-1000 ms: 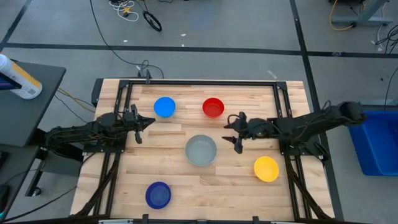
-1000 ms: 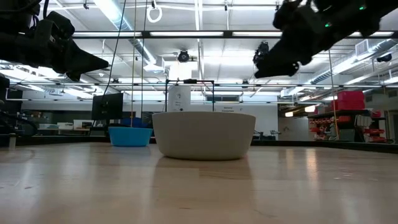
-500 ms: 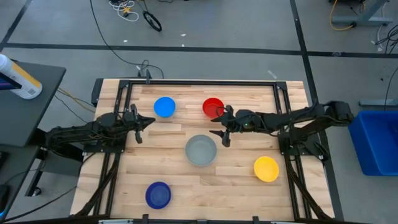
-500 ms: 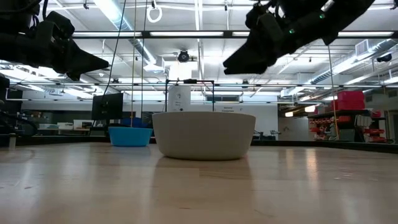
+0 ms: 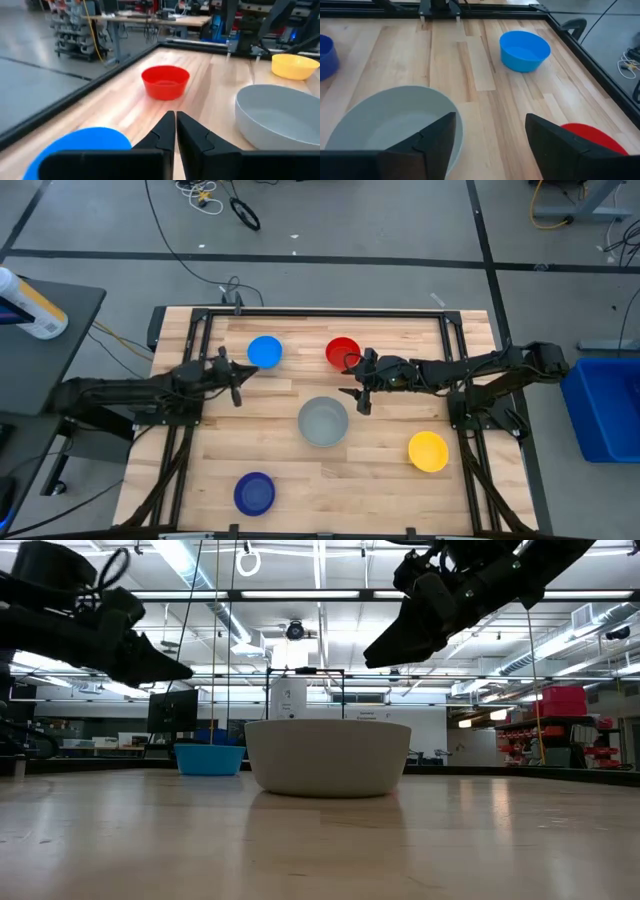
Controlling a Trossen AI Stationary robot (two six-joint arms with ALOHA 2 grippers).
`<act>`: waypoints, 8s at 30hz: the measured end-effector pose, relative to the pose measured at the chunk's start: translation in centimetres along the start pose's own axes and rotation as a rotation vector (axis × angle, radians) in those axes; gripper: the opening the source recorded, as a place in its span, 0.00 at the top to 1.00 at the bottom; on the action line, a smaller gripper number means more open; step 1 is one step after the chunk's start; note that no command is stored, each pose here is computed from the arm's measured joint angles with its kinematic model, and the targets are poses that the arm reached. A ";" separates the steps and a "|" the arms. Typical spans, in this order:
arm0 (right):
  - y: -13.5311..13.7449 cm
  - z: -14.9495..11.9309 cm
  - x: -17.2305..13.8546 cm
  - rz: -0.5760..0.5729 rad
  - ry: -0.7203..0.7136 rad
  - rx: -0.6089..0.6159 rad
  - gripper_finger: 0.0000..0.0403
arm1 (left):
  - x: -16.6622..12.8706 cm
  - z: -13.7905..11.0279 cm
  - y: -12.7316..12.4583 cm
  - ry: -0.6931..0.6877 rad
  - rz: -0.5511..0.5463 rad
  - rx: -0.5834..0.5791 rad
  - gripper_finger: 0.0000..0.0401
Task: Nest bowls inside each other
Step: Stack the light blue bowl on the gray bowl
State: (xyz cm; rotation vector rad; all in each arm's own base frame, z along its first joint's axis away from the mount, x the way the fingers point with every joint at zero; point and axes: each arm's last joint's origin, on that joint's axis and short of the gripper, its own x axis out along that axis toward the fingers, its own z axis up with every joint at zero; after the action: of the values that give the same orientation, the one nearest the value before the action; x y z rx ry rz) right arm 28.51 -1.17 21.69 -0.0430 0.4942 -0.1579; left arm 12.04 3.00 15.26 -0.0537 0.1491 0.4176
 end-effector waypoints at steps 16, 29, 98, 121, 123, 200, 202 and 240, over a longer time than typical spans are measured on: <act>0.0 -0.5 0.0 -0.016 0.053 -0.002 0.37 | 8.0 1.5 0.9 0.384 0.110 0.040 0.50; 0.5 -0.6 -0.1 0.001 0.058 0.001 0.38 | 10.1 2.4 2.5 0.458 0.165 -0.020 0.47; 0.6 -0.5 -0.1 0.015 0.051 0.020 0.39 | 13.6 0.3 2.9 0.620 0.153 0.008 0.98; 0.5 1.5 -4.8 0.103 -0.177 -0.103 0.58 | 13.6 0.3 2.4 0.609 0.190 0.057 0.98; 0.2 1.2 -6.4 0.099 -0.225 -0.096 0.59 | 13.6 0.3 2.4 0.609 0.190 0.057 0.99; -0.9 -12.3 -12.5 -0.009 -0.480 0.088 0.75 | 12.1 5.9 -8.3 0.230 -0.106 0.213 0.99; -0.9 -12.3 -12.5 -0.004 -0.478 0.101 0.74 | 12.0 6.2 -8.9 0.200 -0.142 0.206 0.99; -0.8 -12.9 -12.2 0.019 -0.416 0.156 0.60 | 11.6 3.5 -15.3 0.156 -0.561 0.093 0.99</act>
State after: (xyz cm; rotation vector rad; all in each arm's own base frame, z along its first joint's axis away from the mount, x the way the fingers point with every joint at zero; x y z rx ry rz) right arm 11.65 -0.05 16.17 0.0809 0.0668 -0.1634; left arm 29.19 -6.05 17.26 -0.0349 0.2970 -0.1545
